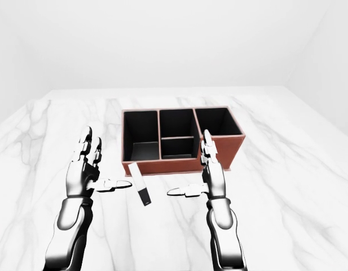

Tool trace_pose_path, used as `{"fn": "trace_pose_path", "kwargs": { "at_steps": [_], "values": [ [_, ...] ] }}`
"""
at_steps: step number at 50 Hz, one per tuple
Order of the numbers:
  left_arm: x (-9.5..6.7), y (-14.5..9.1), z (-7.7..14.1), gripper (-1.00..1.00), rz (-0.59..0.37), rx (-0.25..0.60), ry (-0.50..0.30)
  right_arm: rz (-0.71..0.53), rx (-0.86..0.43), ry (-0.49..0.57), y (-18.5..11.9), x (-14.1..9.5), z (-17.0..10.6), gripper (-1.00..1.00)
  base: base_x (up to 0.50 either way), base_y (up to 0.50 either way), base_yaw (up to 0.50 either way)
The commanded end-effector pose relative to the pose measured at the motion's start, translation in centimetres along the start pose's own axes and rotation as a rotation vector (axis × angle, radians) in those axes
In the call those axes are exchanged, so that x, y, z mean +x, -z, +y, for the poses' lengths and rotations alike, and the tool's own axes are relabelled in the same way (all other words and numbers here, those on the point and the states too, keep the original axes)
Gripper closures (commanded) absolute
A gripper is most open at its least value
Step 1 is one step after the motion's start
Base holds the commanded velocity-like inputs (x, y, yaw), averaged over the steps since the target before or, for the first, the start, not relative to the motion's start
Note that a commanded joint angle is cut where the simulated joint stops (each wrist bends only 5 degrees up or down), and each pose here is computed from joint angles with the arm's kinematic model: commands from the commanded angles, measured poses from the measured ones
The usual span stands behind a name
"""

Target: Pick up the book and place it in the right compartment of the caddy.

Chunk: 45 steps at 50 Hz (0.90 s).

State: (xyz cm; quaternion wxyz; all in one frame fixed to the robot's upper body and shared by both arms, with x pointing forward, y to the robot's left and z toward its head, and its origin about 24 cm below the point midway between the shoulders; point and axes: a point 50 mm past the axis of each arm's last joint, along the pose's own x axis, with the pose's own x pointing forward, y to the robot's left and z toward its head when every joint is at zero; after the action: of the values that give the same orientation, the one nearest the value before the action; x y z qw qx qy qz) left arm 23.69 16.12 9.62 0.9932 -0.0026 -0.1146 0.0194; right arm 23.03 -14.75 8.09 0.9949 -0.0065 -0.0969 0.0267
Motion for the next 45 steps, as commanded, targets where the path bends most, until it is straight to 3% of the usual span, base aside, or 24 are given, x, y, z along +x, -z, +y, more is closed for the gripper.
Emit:
{"fn": "trace_pose_path", "kwargs": {
  "at_steps": [1,24,27,45],
  "values": [
    [0.01,-0.07,-0.04,-1.0,-0.001,0.0,-0.001,-0.007,-0.022,-0.003,0.14,-0.07,0.12,-1.0,0.0,0.0,0.0],
    [0.21,-0.02,-0.08,-1.0,0.015,-0.004,-0.014,-0.008,-0.019,-0.019,0.28,-0.16,0.31,-1.0,0.0,0.0,0.0],
    [-0.11,-0.68,-0.29,-1.0,-0.037,-0.051,0.026,-0.008,-0.019,-0.019,0.05,-0.2,0.35,-1.0,0.0,0.0,0.0],
    [-0.16,-0.44,-0.03,-1.0,-0.021,-0.036,0.009,0.003,-0.029,-0.022,0.37,-0.41,0.55,-1.0,0.0,0.0,0.0]
  ]
}}
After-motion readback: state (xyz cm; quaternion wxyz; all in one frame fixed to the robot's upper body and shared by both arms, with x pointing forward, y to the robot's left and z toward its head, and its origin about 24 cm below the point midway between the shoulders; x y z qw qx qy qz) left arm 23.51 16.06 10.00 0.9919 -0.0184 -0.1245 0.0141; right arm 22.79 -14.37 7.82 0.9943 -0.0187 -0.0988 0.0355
